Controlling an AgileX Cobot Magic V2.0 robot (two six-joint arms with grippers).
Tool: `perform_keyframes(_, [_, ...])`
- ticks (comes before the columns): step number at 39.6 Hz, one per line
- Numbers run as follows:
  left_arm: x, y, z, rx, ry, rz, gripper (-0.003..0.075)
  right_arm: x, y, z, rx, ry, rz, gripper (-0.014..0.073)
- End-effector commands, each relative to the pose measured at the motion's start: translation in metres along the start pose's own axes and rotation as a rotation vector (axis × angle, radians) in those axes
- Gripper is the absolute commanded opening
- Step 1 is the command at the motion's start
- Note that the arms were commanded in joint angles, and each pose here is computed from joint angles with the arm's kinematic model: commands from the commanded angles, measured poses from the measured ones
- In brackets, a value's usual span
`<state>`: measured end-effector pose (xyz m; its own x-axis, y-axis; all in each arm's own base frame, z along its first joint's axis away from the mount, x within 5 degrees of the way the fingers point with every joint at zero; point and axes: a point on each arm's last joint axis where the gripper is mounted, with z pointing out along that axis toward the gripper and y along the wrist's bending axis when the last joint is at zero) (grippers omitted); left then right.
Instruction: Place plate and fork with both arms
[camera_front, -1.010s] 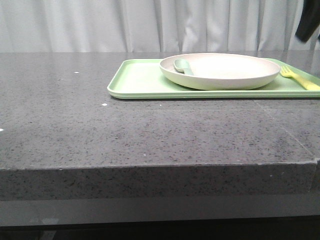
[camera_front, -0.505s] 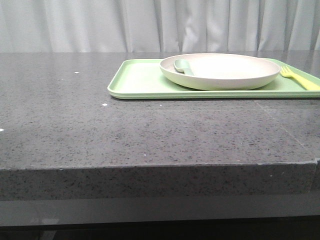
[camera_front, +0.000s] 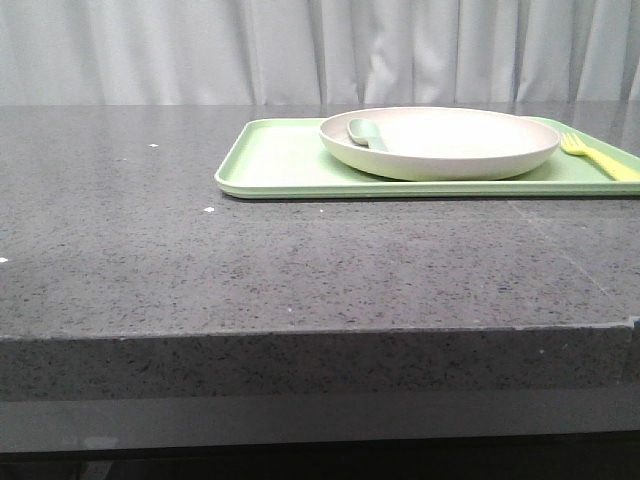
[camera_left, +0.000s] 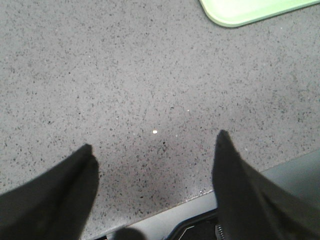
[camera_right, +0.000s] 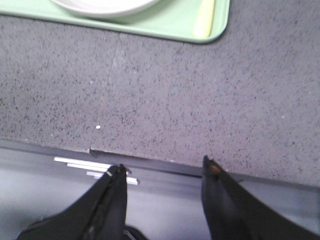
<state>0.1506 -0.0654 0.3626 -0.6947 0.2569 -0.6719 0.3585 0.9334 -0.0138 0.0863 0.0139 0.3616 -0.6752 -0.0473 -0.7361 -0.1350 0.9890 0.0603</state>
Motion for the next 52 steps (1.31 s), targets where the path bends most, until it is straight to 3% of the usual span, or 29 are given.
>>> perform_keyframes(1, [-0.012,0.000,-0.009,0.002,-0.117,-0.002,0.0282,-0.003,0.000,-0.009,0.013,-0.162,-0.003,0.0232])
perform_keyframes(5, [-0.013,0.000,-0.009,0.003,-0.131,-0.002,0.0083,0.001,0.000,-0.010,0.014,-0.177,-0.003,0.0047])
perform_keyframes(8, [-0.013,0.000,-0.009,0.003,-0.129,-0.002,-0.0017,0.003,0.000,-0.010,0.012,-0.164,-0.003,-0.0055])
perform_keyframes(27, [-0.012,-0.001,-0.007,0.014,-0.146,-0.002,-0.0018,0.004,0.000,-0.010,0.011,-0.146,-0.003,-0.0068])
perform_keyframes(31, [0.001,0.002,-0.010,0.013,-0.261,-0.021,-0.0018,0.004,0.000,-0.010,0.011,-0.146,-0.003,-0.0068])
perform_keyframes(35, [0.020,0.014,-0.009,-0.077,-0.389,0.003,-0.0018,0.004,0.000,-0.010,0.011,-0.145,-0.002,-0.0068])
perform_keyframes(43, [0.088,0.029,0.002,-0.185,-0.687,-0.112,-0.0018,0.004,0.000,-0.010,0.011,-0.145,-0.002,-0.0068])
perform_keyframes(52, [0.147,0.029,0.018,-0.267,-0.855,-0.128,-0.0018,0.004,0.000,-0.010,0.011,-0.145,-0.002,-0.0068])
